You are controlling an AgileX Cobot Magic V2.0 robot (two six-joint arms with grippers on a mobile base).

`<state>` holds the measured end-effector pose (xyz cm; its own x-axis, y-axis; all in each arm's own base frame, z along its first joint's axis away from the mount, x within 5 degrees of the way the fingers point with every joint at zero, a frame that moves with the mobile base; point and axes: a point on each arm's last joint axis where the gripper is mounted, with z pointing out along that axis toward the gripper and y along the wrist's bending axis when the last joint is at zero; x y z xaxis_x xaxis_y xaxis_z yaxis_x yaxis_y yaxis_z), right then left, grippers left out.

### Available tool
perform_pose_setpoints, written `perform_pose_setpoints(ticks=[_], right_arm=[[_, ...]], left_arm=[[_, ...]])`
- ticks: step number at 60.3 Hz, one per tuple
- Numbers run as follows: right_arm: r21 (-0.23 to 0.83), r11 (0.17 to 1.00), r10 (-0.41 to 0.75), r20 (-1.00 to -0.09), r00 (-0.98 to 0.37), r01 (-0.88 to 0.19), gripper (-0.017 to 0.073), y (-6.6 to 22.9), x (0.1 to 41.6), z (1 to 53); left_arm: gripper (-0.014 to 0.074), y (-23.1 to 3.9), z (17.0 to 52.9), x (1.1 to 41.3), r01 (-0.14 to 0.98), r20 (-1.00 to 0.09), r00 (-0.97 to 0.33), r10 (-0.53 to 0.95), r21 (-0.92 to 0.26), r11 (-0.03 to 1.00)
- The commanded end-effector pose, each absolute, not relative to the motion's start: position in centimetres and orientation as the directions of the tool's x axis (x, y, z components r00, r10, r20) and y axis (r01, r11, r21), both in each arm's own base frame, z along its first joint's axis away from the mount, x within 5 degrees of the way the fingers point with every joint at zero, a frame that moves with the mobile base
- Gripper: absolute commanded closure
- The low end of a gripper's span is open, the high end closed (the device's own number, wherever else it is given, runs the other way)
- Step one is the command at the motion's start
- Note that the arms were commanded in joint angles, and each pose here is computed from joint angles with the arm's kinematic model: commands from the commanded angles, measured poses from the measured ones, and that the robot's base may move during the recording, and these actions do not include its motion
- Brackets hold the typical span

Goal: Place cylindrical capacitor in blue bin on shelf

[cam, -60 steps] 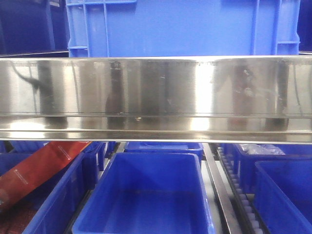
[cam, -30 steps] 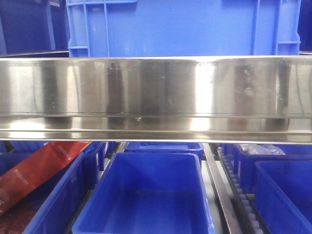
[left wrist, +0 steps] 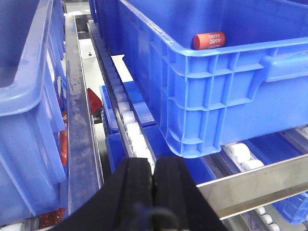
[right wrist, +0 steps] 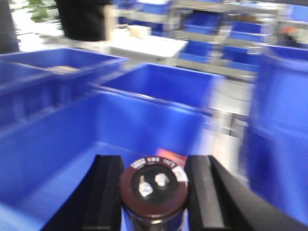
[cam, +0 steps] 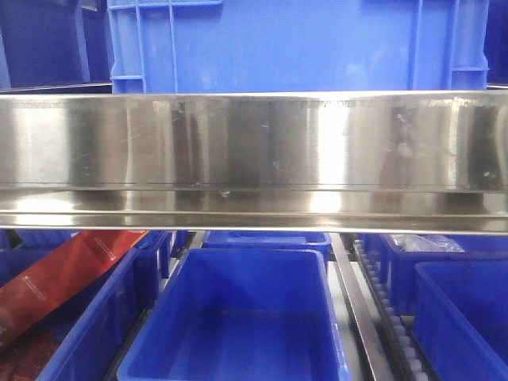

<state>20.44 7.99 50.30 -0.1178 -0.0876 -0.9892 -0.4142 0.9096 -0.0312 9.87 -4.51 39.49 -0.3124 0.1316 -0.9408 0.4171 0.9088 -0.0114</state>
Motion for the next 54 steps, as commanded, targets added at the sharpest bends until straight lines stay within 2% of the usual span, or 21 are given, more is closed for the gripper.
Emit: perform_pose_setpoints(ticks=[1, 11, 23, 27, 34, 38, 41, 45, 54], right_arm=[[-0.039, 0.89, -0.127, -0.978, -0.166, -0.455, 0.0638, 10.2, 23.7, 50.1], [-0.006, 0.866, -0.184, -0.934, -0.306, -0.5, 0.0638, 13.8, 30.0, 47.7], [0.021, 0.863, -0.227, -0.876, -0.426, -0.504, 0.062, 16.1, 35.3, 42.8], [0.031, 0.862, -0.24, -0.854, -0.461, -0.505, 0.0534, 16.5, 36.1, 41.4], [0.043, 0.861, -0.249, -0.834, -0.493, -0.507, 0.024, 16.8, 36.7, 40.2], [0.043, 0.861, -0.249, -0.833, -0.494, -0.507, 0.0095, 16.8, 36.7, 40.2], [0.043, 0.861, -0.249, -0.833, -0.494, -0.507, 0.0024, 16.8, 36.7, 40.2], [0.041, 0.861, -0.246, -0.839, -0.485, -0.507, -0.0016, 16.7, 36.5, 40.6], [0.036, 0.861, -0.23, -0.863, -0.45, -0.508, 0.0043, 16.3, 35.5, 42.2]], left_arm=[[0.0704, -4.4, 39.7, 9.8, 0.41, -0.949, -0.295, 0.108, -0.023, 0.912], [0.0704, -4.4, 39.7, 9.8, 0.41, -0.949, -0.295, 0.108, -0.023, 0.912], [0.0704, -4.4, 39.7, 9.8, 0.41, -0.949, -0.295, 0.108, -0.023, 0.912], [0.0704, -4.4, 39.7, 9.8, 0.41, -0.949, -0.295, 0.108, -0.023, 0.912], [0.0704, -4.4, 39.7, 9.8, 0.41, -0.949, -0.295, 0.108, -0.023, 0.912], [0.0704, -4.4, 39.7, 9.8, 0.41, -0.949, -0.295, 0.108, -0.023, 0.912], [0.0704, -4.4, 39.7, 9.8, 0.41, -0.949, -0.295, 0.108, -0.023, 0.912], [0.0704, -4.4, 39.7, 9.8, 0.41, -0.949, -0.295, 0.108, -0.023, 0.912], [0.0704, -4.4, 39.7, 9.8, 0.41, -0.951, -0.291, 0.107, -0.023, 0.912]])
